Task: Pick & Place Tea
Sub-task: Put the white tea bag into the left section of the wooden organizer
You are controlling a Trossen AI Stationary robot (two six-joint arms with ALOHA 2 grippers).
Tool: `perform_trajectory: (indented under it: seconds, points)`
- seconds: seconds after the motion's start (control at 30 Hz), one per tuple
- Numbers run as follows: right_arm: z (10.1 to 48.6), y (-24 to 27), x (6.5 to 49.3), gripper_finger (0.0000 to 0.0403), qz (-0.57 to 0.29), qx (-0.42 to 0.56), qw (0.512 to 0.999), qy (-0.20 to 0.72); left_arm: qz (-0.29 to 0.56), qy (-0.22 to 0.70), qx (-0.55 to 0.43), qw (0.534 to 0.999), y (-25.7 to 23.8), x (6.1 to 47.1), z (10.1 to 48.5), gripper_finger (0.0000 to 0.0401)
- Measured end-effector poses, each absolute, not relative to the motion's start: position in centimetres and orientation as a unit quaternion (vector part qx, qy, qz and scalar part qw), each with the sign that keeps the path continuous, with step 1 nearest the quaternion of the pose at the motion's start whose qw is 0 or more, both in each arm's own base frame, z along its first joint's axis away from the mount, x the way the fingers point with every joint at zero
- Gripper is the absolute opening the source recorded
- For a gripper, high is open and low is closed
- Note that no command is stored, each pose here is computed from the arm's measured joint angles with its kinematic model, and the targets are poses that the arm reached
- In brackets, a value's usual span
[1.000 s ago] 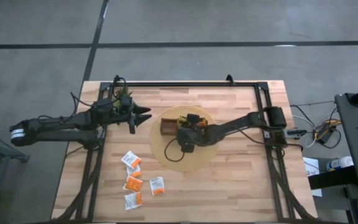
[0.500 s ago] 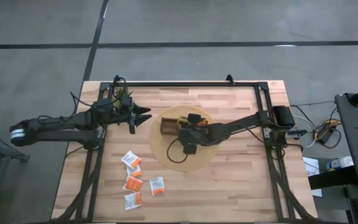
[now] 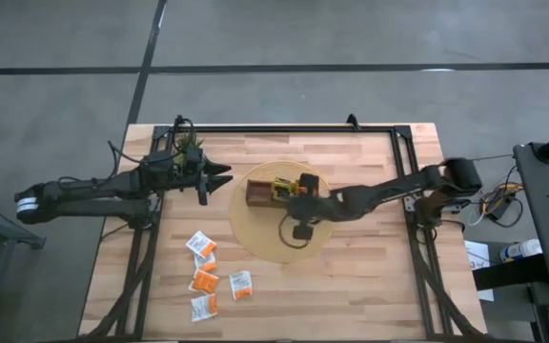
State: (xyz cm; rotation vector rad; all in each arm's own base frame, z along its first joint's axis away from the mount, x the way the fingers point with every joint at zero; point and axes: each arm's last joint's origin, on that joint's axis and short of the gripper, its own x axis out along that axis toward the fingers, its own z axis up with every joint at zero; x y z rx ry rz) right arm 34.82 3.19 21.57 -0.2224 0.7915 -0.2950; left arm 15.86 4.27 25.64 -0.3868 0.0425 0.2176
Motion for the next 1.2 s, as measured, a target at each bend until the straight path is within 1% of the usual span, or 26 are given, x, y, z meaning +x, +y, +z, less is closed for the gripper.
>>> perform_trajectory:
  seconds: [0.1, 0.2, 0.27, 0.37, 0.47, 0.53, 0.67, 0.73, 0.87, 1.1, 1.2]
  points:
    - [21.9, 3.1, 33.2, 0.0008, -0.113, -0.097, 0.935, 0.322, 0.108, 0.021, -0.192, 0.975, 4.3, 15.9, 25.6, 0.0183]
    - [22.2, 2.9, 31.1, 0.0008, -0.065, -0.098, 0.959, 0.256, 0.108, 0.021, -0.192, 0.975, 4.3, 15.9, 25.6, 0.0183]
    - [22.4, 2.7, 29.6, 0.0008, -0.044, -0.101, 0.969, 0.222, 0.108, 0.021, -0.192, 0.975, 4.3, 15.9, 25.6, 0.0183]
    - [23.0, 2.5, 27.1, 0.0008, -0.039, -0.127, 0.972, 0.196, 0.108, 0.02, -0.192, 0.975, 4.3, 15.9, 25.7, 0.0183]
    - [23.3, 2.0, 24.8, 0.0008, -0.04, -0.16, 0.97, 0.18, 0.108, 0.02, -0.192, 0.975, 4.3, 15.9, 25.7, 0.0183]
    - [23.5, 1.9, 23.6, 0.0009, -0.041, -0.163, 0.971, 0.169, 0.108, 0.02, -0.192, 0.975, 4.3, 15.9, 25.7, 0.0183]
    - [23.6, 1.7, 21.6, 0.0009, -0.05, -0.099, 0.984, 0.142, 0.108, 0.02, -0.192, 0.975, 4.3, 15.9, 25.7, 0.0183]
    - [23.5, 1.6, 20.9, 0.0009, -0.052, -0.089, 0.985, 0.135, 0.108, 0.02, -0.192, 0.975, 4.3, 15.9, 25.7, 0.0183]
    - [23.2, 1.5, 19.7, 0.0009, -0.052, -0.09, 0.986, 0.13, 0.108, 0.02, -0.191, 0.976, 4.3, 15.9, 25.7, 0.0183]
    - [21.2, 1.4, 18.5, 0.0009, -0.046, -0.119, 0.979, 0.161, 0.108, 0.02, -0.19, 0.976, 4.3, 15.9, 25.7, 0.0183]
    - [20.5, 1.3, 18.2, 0.0009, -0.047, -0.118, 0.98, 0.156, 0.108, 0.021, -0.19, 0.976, 4.3, 15.9, 25.6, 0.0183]
